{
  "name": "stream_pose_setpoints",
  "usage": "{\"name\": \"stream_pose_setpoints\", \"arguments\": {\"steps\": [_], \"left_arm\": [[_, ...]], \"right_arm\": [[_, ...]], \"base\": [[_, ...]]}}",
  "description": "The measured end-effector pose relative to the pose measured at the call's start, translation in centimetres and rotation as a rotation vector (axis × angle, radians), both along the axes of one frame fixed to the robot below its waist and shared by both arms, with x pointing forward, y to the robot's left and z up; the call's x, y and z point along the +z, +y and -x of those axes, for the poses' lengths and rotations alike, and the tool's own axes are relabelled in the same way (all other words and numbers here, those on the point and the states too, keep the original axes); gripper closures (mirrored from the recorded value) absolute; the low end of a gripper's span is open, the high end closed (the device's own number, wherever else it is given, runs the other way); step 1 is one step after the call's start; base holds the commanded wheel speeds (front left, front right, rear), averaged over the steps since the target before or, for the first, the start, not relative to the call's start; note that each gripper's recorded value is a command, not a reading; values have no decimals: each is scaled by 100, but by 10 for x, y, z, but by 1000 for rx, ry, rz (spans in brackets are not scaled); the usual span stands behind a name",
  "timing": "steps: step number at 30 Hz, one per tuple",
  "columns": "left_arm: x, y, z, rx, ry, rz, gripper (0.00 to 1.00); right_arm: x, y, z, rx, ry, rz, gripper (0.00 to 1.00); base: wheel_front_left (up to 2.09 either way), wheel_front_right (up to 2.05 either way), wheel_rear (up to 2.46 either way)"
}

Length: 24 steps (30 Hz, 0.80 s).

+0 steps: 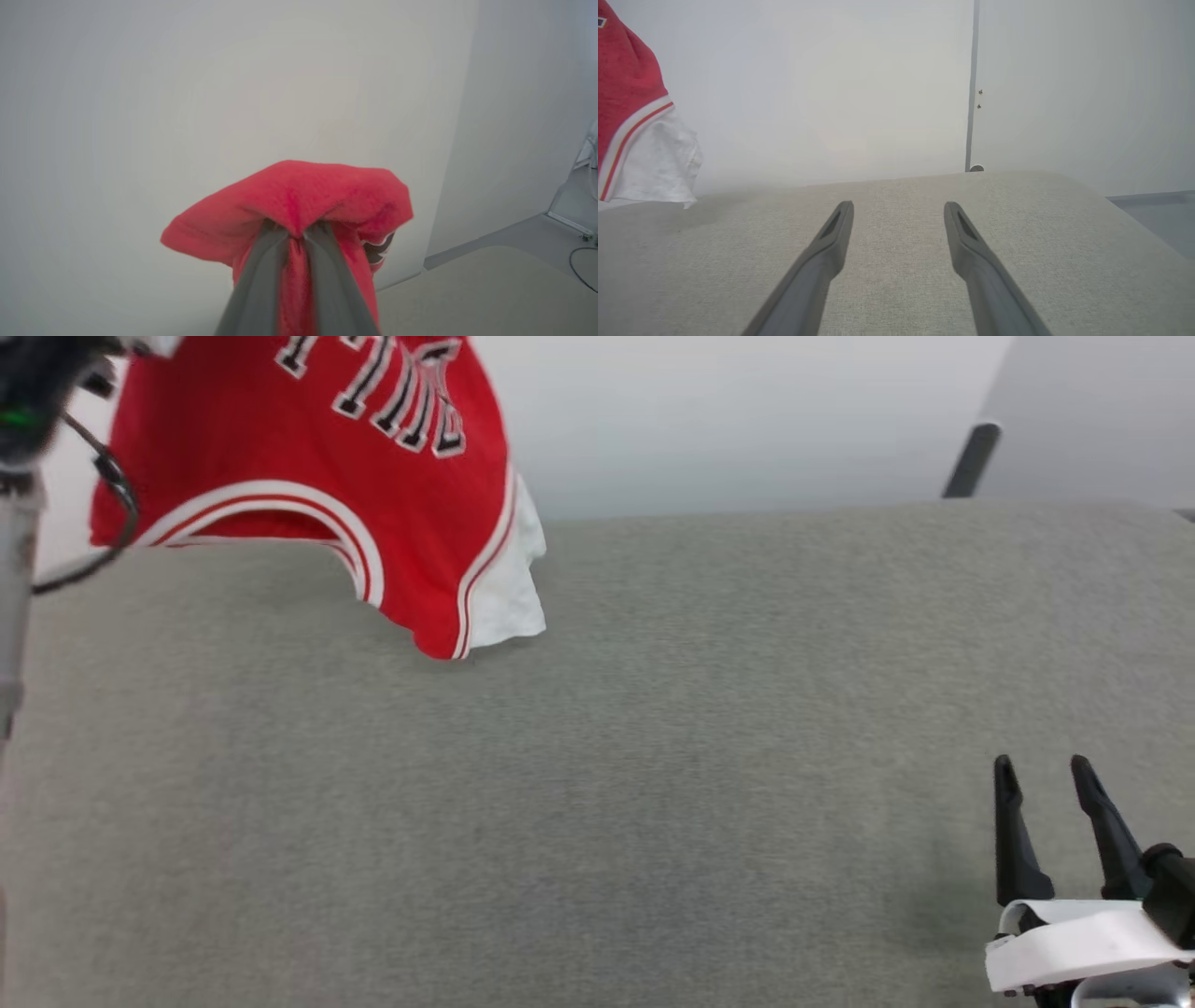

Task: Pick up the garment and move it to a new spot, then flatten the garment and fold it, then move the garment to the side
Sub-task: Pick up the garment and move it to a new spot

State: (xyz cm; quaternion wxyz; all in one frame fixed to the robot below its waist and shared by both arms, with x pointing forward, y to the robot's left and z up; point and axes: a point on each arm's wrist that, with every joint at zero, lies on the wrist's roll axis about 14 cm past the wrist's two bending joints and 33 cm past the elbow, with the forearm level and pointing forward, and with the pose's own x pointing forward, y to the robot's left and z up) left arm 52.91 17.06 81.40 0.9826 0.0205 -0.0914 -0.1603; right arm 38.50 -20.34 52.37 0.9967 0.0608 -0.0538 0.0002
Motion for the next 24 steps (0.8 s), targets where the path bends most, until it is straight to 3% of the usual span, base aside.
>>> {"name": "stream_pose_setpoints", "arguments": {"steps": [6,14,24], "left_arm": [[-25,-42,2,-99,61,13,100],[-108,-84,17,-194,254,4,100],[-194,-93,47,-221,484,37,100]], "right_arm": [[-8,-28,11,-88,19,0,0],[-24,-47,19,-150,58,-6,0],[-41,-53,18,-176,96,-31,0]], "base": [[0,0,0],[0,0,0],[0,0,0]]}}
